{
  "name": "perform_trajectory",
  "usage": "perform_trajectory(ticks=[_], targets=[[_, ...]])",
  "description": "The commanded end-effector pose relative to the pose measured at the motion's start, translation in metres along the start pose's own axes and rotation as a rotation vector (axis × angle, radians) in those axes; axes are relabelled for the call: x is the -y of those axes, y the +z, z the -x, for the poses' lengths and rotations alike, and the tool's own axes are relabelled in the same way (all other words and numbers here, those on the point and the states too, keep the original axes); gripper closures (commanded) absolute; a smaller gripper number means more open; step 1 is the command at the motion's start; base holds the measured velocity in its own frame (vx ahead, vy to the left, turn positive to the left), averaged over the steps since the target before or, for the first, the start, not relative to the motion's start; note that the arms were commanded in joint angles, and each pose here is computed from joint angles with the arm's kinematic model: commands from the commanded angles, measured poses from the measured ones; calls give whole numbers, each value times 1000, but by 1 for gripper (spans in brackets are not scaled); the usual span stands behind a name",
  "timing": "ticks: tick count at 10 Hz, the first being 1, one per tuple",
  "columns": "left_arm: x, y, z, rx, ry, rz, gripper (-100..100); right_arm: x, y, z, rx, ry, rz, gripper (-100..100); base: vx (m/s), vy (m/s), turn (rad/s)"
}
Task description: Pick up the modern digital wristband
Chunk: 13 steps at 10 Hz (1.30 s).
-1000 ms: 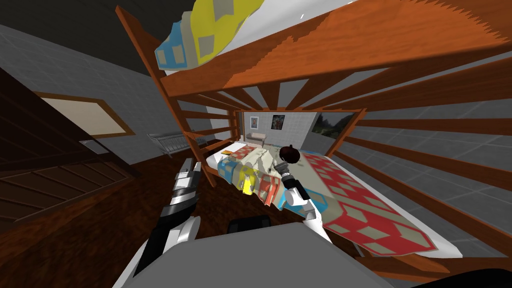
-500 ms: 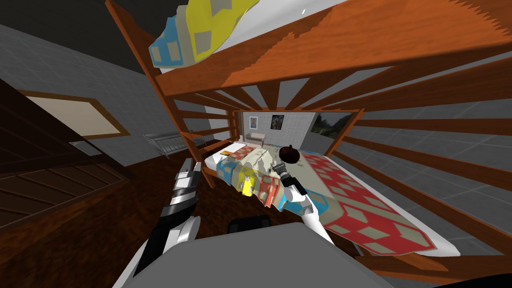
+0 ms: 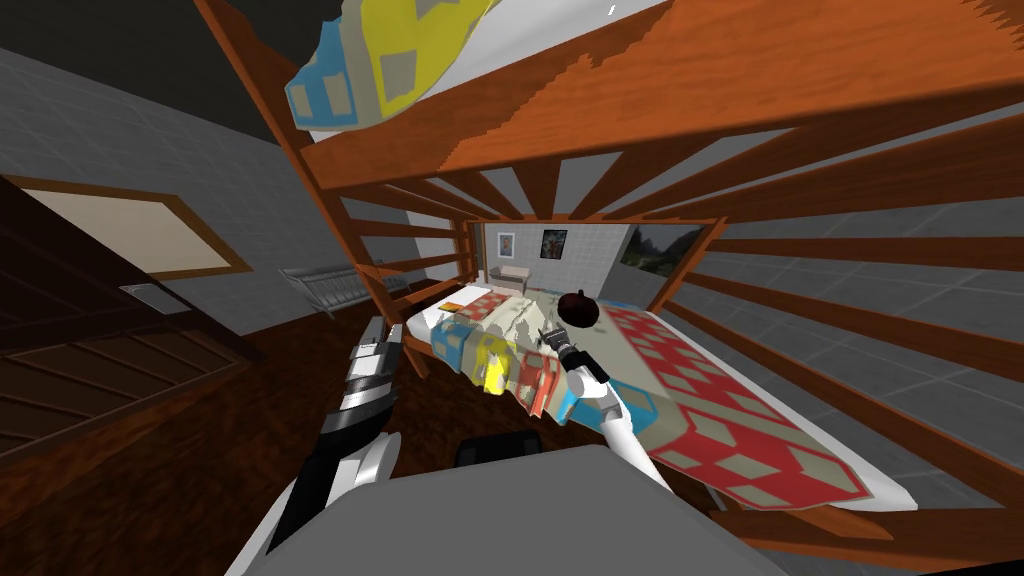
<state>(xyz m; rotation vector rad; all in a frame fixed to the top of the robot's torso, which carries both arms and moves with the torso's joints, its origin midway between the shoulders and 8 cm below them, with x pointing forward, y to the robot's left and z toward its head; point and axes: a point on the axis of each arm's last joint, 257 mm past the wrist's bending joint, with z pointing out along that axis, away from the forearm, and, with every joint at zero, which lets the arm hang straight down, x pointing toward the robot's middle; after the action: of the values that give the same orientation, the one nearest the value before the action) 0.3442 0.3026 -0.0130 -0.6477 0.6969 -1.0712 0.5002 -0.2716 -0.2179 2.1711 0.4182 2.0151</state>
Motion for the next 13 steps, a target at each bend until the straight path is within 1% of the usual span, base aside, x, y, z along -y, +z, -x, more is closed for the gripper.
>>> perform_trajectory(ticks=[1,2,3,4,5,6,7,8,9,10,11,12,13], targets=[[0,0,0,0,0,0,0,4,3,7,25,56,-19,-100,21,3,-15],[0,0,0,0,0,0,0,10,8,19,64,111,-48,-100,24,4,-25],[0,0,0,0,0,0,0,11,8,20,72,138,-52,-100,25,7,-15],[0,0,0,0,0,0,0,16,13,32,110,190,-77,-100,31,6,-36],[0,0,0,0,0,0,0,19,12,34,122,220,-83,-100,27,2,-20],[0,0,0,0,0,0,0,25,16,47,168,274,-110,-100,27,0,-33],[0,0,0,0,0,0,0,26,16,48,173,302,-110,-100,19,1,-17],[0,0,0,0,0,0,0,33,19,60,219,354,-134,-100,26,2,-32],[0,0,0,0,0,0,0,34,18,61,226,382,-135,-100,25,2,-15],[0,0,0,0,0,0,0,40,20,72,272,434,-156,-100,28,-1,-36],[0,0,0,0,0,0,0,41,20,73,280,461,-156,-100,22,-1,-17],[0,0,0,0,0,0,0,48,21,85,331,514,-177,-100,25,0,-23],[0,0,0,0,0,0,0,48,21,85,335,538,-174,-100,23,1,-20]])
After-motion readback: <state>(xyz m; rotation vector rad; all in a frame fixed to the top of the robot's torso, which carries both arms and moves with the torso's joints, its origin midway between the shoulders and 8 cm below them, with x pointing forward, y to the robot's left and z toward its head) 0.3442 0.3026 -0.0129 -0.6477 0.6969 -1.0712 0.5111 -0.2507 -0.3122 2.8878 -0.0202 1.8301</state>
